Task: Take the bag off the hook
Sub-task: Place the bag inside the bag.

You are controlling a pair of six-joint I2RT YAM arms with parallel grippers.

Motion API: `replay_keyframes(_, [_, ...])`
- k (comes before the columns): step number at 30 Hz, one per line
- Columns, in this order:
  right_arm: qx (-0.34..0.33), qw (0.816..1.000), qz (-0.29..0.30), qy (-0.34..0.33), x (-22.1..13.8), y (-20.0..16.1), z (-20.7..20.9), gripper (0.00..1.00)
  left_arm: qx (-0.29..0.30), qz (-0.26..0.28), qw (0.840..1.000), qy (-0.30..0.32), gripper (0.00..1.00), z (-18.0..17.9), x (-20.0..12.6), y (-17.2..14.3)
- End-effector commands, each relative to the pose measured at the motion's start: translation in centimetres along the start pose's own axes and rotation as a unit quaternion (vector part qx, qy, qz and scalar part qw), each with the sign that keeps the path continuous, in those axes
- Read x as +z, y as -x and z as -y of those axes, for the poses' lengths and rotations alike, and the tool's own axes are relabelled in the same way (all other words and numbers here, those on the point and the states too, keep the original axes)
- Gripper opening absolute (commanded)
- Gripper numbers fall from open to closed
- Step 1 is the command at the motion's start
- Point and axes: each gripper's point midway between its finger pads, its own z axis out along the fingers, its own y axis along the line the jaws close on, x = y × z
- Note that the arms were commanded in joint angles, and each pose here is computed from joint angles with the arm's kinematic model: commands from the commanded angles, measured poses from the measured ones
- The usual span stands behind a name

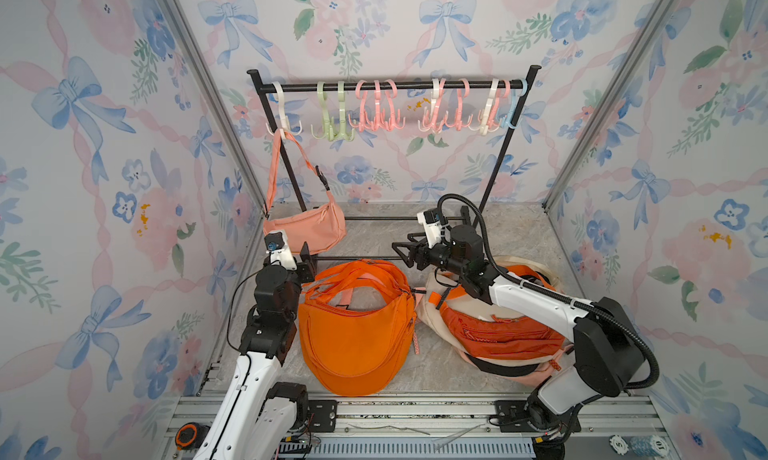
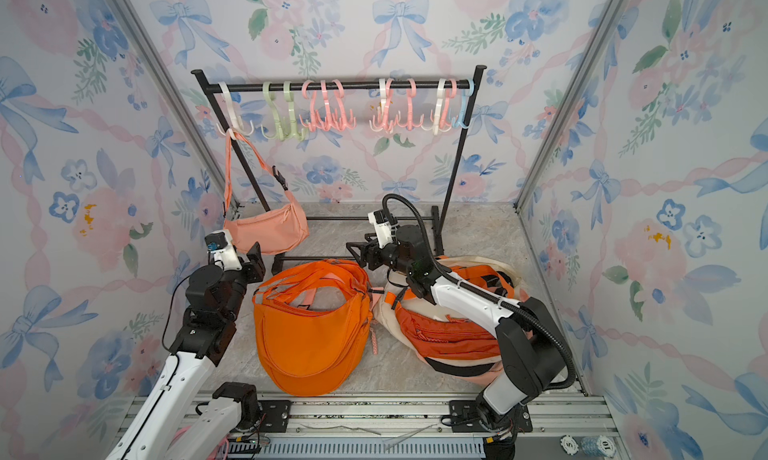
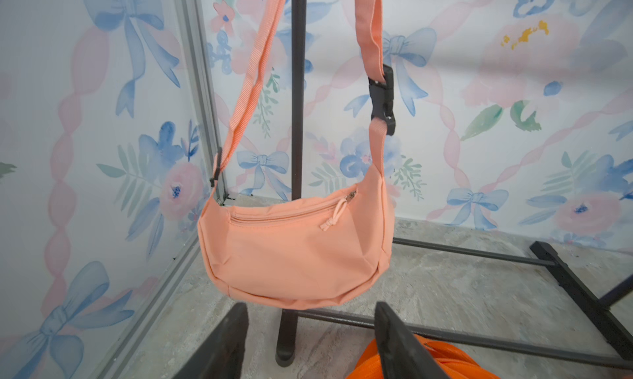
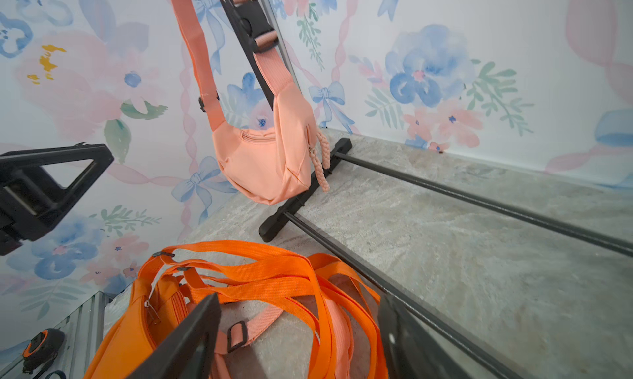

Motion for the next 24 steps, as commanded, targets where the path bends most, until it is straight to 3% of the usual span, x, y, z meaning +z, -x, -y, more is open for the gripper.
replay_keyframes(1, [-0.026,0.999,0.001,0.025,-0.4,1.4,-2.4,0.75,0.008,0.055,0.996,0.068,0.62,-1.8,0.9,3.6])
replay_keyframes(7, [-0.032,0.999,0.005,0.037,-0.1,2.0,-3.0,0.76,0.043,0.061,0.99,0.116,0.65,-3.0,3.6,2.1])
replay_keyframes(15, [-0.032,0.998,0.004,0.047,0.7,1.9,-2.8,0.77,0.034,0.086,0.99,0.107,0.65,-4.0,6.4,-0.9])
replay_keyframes(24, [-0.023,0.998,0.0,0.054,1.4,2.2,-1.9,0.77,0.041,0.108,0.986,0.117,0.65,-6.5,10.3,-0.4])
